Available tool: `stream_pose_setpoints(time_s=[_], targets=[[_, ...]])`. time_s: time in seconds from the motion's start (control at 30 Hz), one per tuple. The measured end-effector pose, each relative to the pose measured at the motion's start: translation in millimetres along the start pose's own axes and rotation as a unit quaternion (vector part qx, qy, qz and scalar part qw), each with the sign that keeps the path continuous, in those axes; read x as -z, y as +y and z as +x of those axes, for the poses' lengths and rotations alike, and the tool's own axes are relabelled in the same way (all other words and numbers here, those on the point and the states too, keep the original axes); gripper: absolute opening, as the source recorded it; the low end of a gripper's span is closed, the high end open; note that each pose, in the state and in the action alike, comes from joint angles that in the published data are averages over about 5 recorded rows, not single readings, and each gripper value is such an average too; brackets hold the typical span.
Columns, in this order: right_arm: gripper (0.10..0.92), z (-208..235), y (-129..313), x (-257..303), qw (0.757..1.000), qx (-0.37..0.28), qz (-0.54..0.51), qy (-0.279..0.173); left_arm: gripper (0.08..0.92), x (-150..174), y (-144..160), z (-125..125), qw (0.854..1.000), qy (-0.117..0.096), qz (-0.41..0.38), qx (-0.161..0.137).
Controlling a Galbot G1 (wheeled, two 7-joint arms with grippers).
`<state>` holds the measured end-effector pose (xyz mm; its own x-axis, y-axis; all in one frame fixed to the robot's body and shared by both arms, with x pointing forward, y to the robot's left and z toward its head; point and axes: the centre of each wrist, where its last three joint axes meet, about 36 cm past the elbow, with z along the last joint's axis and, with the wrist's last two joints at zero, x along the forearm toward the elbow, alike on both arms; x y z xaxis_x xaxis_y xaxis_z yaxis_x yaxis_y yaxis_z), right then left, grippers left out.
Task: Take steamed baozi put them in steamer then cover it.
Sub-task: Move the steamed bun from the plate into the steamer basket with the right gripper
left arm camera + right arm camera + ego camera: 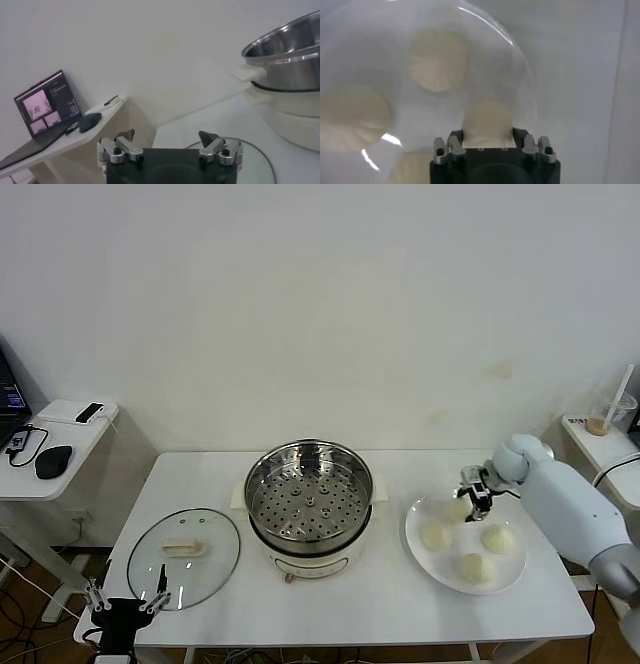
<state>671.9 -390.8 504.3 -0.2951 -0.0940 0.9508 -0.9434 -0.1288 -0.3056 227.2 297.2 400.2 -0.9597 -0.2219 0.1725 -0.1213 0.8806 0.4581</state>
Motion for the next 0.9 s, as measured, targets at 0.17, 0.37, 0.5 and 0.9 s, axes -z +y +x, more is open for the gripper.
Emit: stream_pose_setpoints(time_s=[0.17, 0.37, 0.5, 0.9], targets=[[0.627, 44.8, -17.6, 12.5, 0.999, -0.032, 0.014, -0.023, 0.823, -2.4, -3.3, -1.1, 1.000, 0.002, 0.003, -0.005], [0.628, 101.3, -46.9, 44.4, 0.995, -0.068, 0.045, -0.054, 0.823, -4.5, -5.6, -2.0, 1.000, 0.000, 0.004, -0.009], [0.628, 135.1, -66.2, 74.9, 0.990, -0.091, 0.077, -0.074, 0.823, -4.6, -4.6, -2.2, 1.000, -0.001, 0.005, -0.009], [0.628, 159.7, -97.3, 189.7, 0.962, -0.117, 0.215, -0.124, 0.823, -9.2, 3.3, -7.6, 1.000, -0.001, 0.001, -0.003]])
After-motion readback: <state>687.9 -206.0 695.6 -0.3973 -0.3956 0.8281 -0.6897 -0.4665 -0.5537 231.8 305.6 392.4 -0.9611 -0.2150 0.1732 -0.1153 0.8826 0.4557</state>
